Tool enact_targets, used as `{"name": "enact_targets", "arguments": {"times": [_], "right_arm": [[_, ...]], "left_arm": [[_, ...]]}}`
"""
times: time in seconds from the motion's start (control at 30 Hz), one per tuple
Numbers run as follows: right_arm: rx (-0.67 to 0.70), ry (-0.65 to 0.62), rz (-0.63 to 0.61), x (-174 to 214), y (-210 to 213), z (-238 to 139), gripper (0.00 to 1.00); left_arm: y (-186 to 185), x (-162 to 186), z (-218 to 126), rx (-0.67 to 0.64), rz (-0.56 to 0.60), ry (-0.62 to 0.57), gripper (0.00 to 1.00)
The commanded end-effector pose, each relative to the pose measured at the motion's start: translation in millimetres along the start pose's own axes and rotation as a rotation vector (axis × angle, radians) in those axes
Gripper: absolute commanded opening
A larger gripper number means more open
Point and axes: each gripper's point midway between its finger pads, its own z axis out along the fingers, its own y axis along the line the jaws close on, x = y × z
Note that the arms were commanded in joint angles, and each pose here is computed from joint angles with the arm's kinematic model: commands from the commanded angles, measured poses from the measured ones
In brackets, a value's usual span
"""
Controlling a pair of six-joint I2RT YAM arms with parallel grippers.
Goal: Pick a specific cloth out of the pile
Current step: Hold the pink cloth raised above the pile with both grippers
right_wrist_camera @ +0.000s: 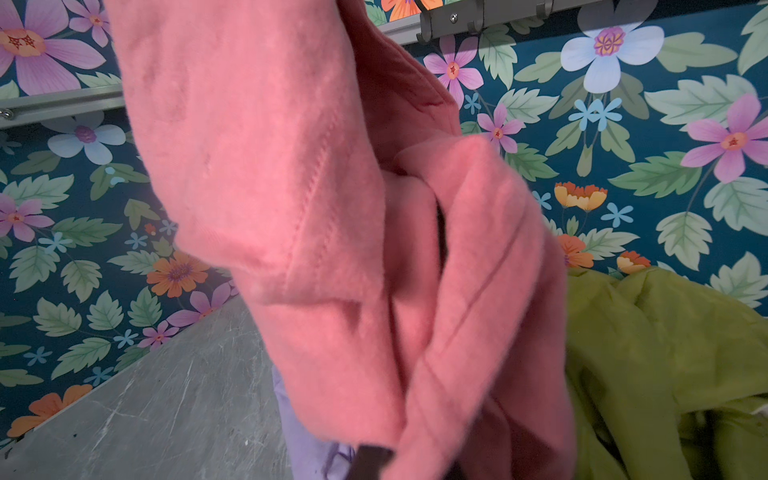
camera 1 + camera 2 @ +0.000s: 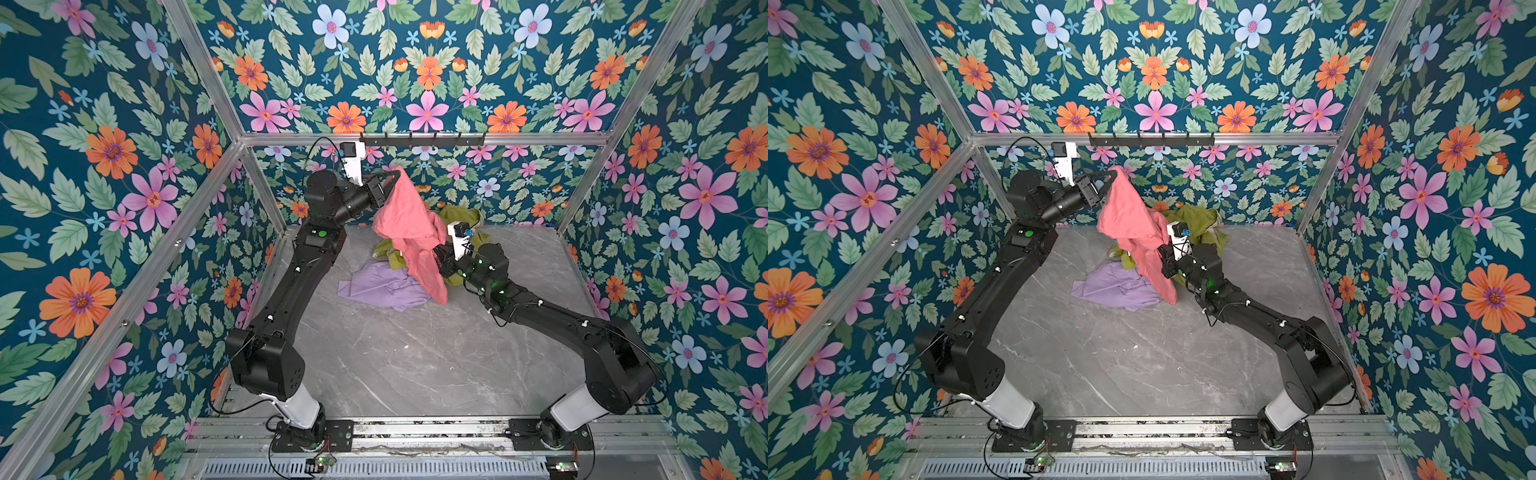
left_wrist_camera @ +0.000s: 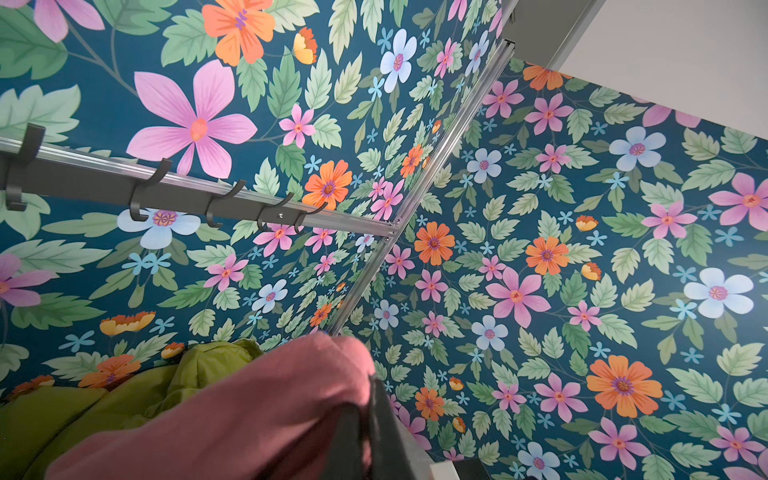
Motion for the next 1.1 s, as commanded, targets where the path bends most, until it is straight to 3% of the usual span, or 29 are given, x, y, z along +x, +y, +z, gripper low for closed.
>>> {"name": "enact_targets", "arguments": {"times": [0.0,1.07], "right_arm": [[-0.028,-0.074,-0.025,-24.4,7.3,-3.7,0.0],[-0.071,-0.12,-0.088,-75.9,26.3,-33.8,0.0]], "left_arm": [[-11.2,-11.7,-3.7,0.027,0.046,-0.039,0.0],[-13.2,-10.1,-17.6,-0.023,0.072,-0.028,0.0]]}}
